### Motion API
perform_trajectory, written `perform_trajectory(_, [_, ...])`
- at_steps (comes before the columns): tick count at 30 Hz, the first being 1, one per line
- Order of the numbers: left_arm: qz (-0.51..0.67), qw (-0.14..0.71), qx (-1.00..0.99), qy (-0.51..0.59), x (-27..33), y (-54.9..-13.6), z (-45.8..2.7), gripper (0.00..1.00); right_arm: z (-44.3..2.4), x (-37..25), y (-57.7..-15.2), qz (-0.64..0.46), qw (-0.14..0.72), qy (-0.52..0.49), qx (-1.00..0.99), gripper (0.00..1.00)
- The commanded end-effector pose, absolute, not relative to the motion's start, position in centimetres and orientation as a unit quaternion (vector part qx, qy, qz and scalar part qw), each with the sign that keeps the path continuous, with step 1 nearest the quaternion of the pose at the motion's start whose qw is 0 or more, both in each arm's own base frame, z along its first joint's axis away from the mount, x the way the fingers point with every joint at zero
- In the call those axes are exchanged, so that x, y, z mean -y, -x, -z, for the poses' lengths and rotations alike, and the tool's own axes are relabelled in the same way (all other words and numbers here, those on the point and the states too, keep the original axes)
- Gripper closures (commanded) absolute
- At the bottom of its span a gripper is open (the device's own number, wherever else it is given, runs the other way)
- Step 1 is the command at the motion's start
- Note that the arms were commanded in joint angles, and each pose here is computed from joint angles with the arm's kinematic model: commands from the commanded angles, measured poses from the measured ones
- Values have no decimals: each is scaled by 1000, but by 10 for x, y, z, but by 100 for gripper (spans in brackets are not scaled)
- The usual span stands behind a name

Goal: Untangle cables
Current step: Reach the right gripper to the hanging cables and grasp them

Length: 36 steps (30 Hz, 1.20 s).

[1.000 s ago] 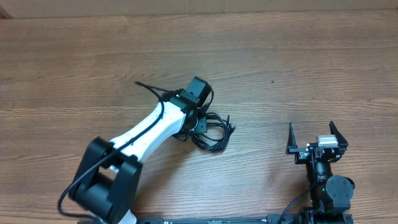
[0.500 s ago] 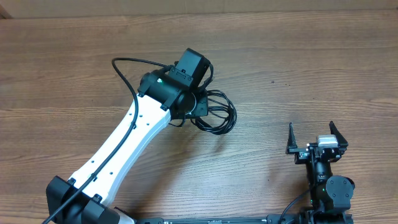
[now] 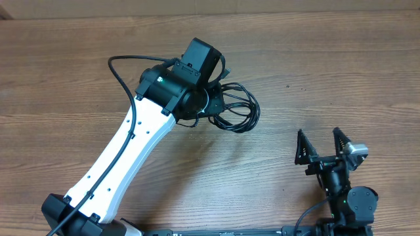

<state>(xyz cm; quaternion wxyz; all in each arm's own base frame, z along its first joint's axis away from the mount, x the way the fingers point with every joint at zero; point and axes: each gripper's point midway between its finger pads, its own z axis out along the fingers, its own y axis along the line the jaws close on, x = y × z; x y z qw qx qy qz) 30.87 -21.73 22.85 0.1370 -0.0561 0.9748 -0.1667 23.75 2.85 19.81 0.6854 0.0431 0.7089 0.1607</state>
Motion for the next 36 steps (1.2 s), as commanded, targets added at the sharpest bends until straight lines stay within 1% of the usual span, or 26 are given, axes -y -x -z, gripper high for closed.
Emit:
perform_trajectory(1, [200, 146, -963, 108, 222, -307, -251, 96, -247, -34, -223, -201, 689, -56, -694, 0])
perform_trajectory(2, [207, 134, -956, 159, 222, -307, -250, 96, -255, -37, -220, -209, 672, -59, -708, 0])
perform_trajectory(4, [211, 123, -949, 202, 221, -306, -250, 96, -260, -42, -218, -219, 648, -56, -727, 0])
perform_trajectory(6, [213, 118, -944, 221, 221, -306, -250, 96, -265, -48, -217, -230, 616, -52, -752, 0])
perform_trajectory(9, [212, 119, -945, 217, 221, -306, -250, 96, -270, -60, -219, -255, 565, -42, -783, 0])
perform_trajectory(12, [207, 130, -954, 173, 221, -306, -250, 96, -277, -81, -222, -304, 517, -11, -800, 0])
perform_trajectory(14, [202, 136, -960, 140, 221, -306, -250, 96, -282, -104, -224, -365, 475, 29, -800, 0])
perform_trajectory(17, [209, 133, -964, 94, 226, -302, -250, 96, -285, -123, -229, -422, 444, 68, -788, 0])
perform_trajectory(20, [223, 125, -965, 61, 233, -297, -252, 96, -290, -140, -229, -492, 395, 83, -771, 0])
perform_trajectory(23, [229, 124, -965, 29, 236, -295, -252, 96, -293, -150, -231, -525, 375, 116, -755, 0])
perform_trajectory(26, [231, 125, -965, 12, 237, -294, -253, 96, -283, -150, -241, -528, 357, 104, -763, 0])
perform_trajectory(31, [240, 129, -962, -12, 242, -294, -255, 96, -254, -150, -260, -542, 294, 50, -786, 0])
perform_trajectory(34, [241, 141, -960, -16, 243, -298, -257, 96, -243, -151, -264, -551, 268, 39, -789, 6])
perform_trajectory(36, [242, 147, -959, -20, 244, -301, -258, 96, -238, -151, -265, -553, 255, 30, -793, 6])
